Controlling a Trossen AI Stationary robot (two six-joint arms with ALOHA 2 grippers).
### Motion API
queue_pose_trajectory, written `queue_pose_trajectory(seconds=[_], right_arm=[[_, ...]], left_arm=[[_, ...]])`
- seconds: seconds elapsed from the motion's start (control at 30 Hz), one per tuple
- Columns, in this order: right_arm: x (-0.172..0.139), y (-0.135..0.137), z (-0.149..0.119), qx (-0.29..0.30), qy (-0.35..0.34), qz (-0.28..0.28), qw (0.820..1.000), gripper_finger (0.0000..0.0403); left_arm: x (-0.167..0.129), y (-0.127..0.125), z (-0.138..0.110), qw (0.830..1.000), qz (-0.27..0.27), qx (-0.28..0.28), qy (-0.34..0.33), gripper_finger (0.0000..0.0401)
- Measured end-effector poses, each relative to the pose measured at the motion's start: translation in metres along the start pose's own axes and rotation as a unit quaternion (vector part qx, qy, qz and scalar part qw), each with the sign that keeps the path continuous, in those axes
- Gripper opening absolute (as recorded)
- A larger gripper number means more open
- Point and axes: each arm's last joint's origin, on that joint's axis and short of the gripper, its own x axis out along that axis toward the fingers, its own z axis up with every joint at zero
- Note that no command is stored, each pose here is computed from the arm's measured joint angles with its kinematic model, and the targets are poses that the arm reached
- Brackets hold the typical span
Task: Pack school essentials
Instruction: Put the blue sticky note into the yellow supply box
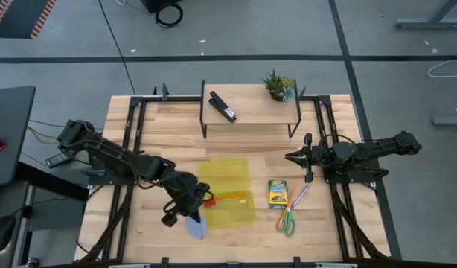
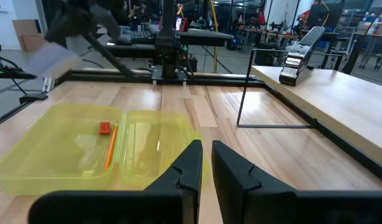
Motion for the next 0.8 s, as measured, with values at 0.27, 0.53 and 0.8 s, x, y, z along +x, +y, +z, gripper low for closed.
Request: queue_pose_trajectory(seconds=[0.27,0.53,0.8], right_arm=[[0.0,0.0,0.0,0.0,0.0,0.0,1.0,0.0042],[0.0,0.0,0.0,0.0,0.0,0.0,1.0,0.0042],[0.0,0.0,0.0,0.0,0.0,0.0,1.0,0.0042]], left_arm=[[0.006,0.027,0.016,0.999,0.028,-0.029,-0.008,0.0],[0.026,0.061,0.018,0.997,0.051,-0.056,-0.008,0.0],[0.041,0.095,0.004,0.992,0.067,-0.108,-0.007,0.0]])
